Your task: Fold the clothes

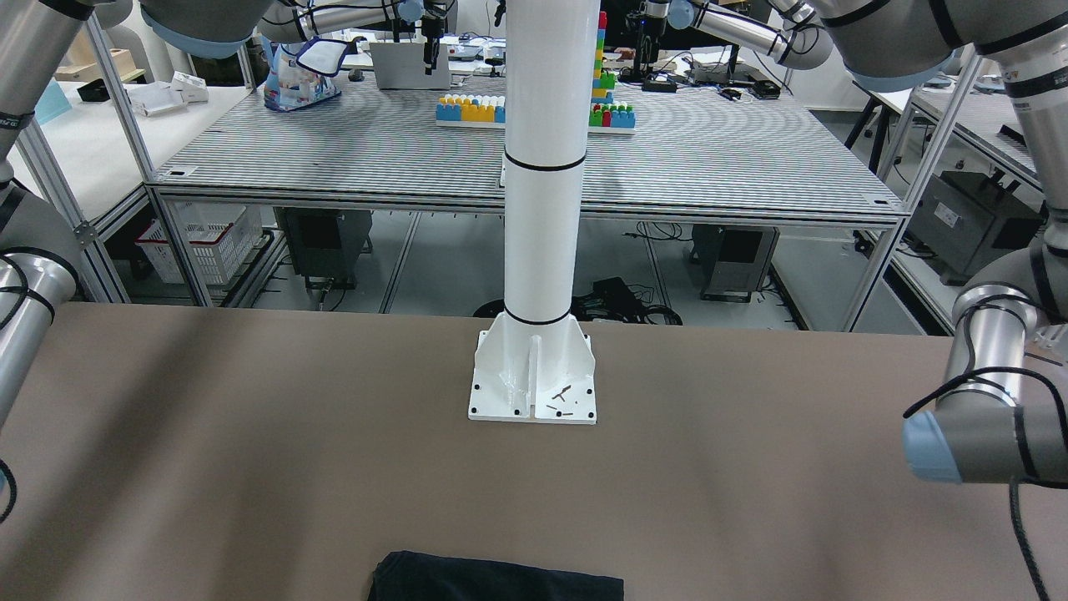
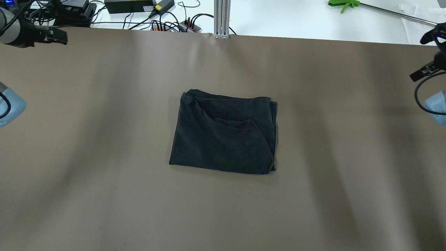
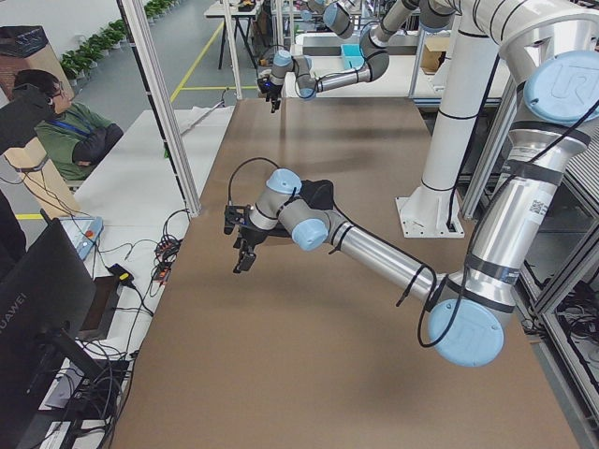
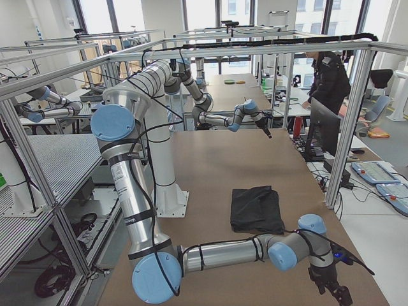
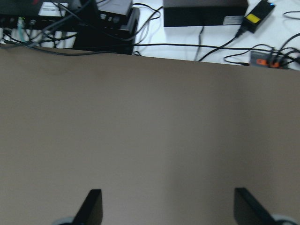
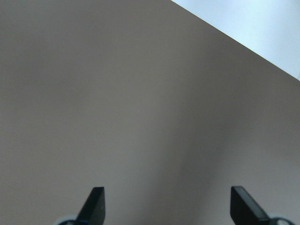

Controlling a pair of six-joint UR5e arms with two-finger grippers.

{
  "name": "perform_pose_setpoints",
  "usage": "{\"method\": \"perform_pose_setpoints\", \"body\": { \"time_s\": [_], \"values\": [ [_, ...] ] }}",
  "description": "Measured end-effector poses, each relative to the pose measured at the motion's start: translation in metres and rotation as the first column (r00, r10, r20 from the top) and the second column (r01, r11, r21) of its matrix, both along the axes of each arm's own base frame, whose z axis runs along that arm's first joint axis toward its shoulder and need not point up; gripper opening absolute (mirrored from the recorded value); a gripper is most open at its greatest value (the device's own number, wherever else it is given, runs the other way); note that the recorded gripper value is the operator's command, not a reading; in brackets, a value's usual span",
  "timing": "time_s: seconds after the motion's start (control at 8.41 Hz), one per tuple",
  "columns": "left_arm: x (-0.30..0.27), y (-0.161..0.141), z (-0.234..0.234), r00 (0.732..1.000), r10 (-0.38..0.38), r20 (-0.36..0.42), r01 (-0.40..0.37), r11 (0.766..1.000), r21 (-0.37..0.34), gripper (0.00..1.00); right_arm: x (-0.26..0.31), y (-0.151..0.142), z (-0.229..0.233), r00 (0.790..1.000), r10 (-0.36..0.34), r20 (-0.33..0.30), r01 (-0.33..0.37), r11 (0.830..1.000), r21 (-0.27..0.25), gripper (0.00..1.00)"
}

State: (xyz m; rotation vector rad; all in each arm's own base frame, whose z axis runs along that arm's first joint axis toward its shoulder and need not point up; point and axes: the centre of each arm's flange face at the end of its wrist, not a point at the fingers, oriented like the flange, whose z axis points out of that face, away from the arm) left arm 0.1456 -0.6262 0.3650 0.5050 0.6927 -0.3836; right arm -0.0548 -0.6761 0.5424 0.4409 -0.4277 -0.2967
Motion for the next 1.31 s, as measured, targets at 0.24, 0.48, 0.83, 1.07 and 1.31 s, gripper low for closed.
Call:
{"method": "perform_pose_setpoints", "body": {
  "time_s": [0.24, 0.48, 0.83, 1.07, 1.31],
  "values": [
    [-0.055, 0.009, 0.061, 0.978, 0.036, 0.207, -0.041, 0.999, 0.019, 1.00, 0.063, 0.033, 0.054, 0.996, 0.004, -0.088, -0.006, 1.000, -0.016, 0.94],
    [-0.092, 0.021, 0.096, 0.951, 0.053, 0.304, -0.058, 0.998, 0.006, 1.00, 0.108, 0.058, 0.089, 0.982, 0.028, -0.184, -0.035, 0.999, -0.031, 0.94],
    [-0.118, 0.037, 0.129, 0.931, 0.036, 0.362, -0.027, 0.999, -0.031, 1.00, 0.140, 0.074, 0.106, 0.971, 0.056, -0.234, -0.067, 0.997, -0.041, 0.94],
    [-0.145, 0.057, 0.167, 0.908, 0.029, 0.419, 0.003, 0.997, -0.074, 1.00, 0.142, 0.075, 0.107, 0.970, 0.064, -0.236, -0.076, 0.996, -0.041, 0.94],
    [-0.166, 0.074, 0.198, 0.883, 0.065, 0.464, -0.028, 0.996, -0.087, 1.00, 0.143, 0.075, 0.107, 0.969, 0.066, -0.237, -0.079, 0.996, -0.042, 0.94]
  ]
}}
